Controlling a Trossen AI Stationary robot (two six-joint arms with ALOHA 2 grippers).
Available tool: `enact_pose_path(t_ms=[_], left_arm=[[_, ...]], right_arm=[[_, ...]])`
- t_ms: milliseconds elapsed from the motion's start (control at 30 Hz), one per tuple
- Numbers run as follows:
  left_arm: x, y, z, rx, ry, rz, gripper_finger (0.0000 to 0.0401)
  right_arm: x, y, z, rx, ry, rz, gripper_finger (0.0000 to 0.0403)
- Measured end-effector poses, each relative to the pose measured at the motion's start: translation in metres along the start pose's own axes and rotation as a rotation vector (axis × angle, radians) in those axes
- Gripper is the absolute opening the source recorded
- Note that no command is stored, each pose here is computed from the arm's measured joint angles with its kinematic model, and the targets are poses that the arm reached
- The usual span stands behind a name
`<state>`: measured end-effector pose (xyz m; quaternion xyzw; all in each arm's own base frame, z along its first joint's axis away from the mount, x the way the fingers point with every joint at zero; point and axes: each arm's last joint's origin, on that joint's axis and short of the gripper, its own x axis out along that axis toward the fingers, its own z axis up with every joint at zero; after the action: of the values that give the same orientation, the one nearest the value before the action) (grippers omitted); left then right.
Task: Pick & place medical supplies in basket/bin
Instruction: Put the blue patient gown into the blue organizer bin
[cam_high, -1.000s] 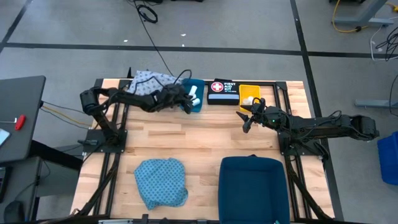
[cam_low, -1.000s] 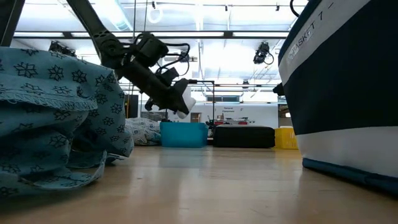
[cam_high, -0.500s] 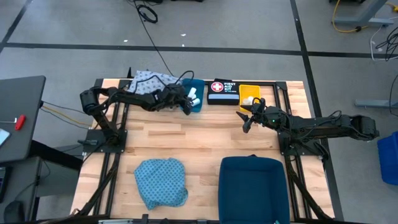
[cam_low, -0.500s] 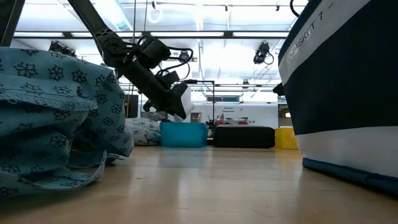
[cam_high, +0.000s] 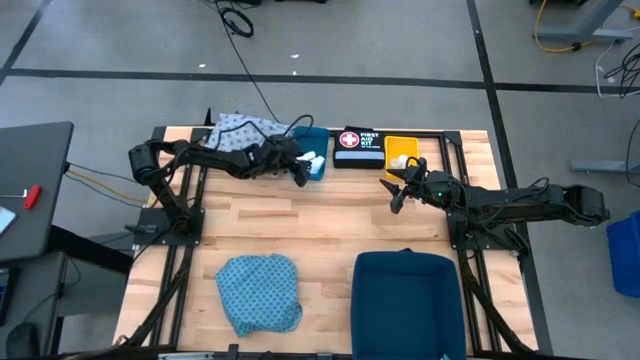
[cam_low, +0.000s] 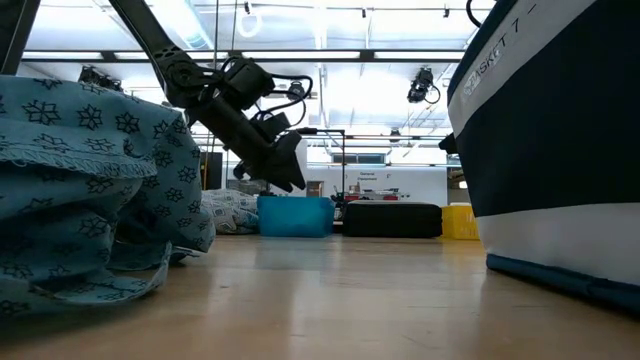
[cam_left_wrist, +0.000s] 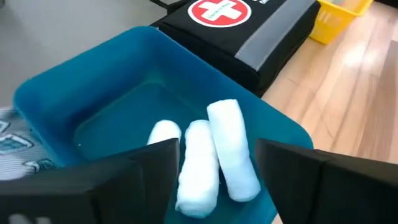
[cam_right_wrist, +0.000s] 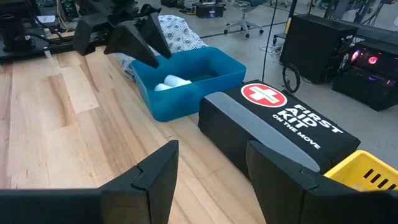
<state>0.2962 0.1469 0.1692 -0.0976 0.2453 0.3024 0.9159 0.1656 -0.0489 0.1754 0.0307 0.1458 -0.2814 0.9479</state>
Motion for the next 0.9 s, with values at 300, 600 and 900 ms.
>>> enact_pose_path(t_ms=[300, 600, 900], left_arm=[[-0.003, -0.007, 0.004, 0.052, -0.016, -0.207, 0.0231], [-0.036, -0.038, 0.006, 0.091, 0.092, -0.553, 0.0221], [-0.105, -0.079, -0.001, 0.237, 0.242, -0.713, 0.0222]], right_arm=[[0.000, 0.000, 0.000, -0.001, 0.001, -0.001, 0.0197], [0.000, 0.000, -0.002, -0.007, 0.021, -0.005, 0.0197], [0.000, 0.003, -0.001, 0.008, 0.020, 0.090, 0.0197]])
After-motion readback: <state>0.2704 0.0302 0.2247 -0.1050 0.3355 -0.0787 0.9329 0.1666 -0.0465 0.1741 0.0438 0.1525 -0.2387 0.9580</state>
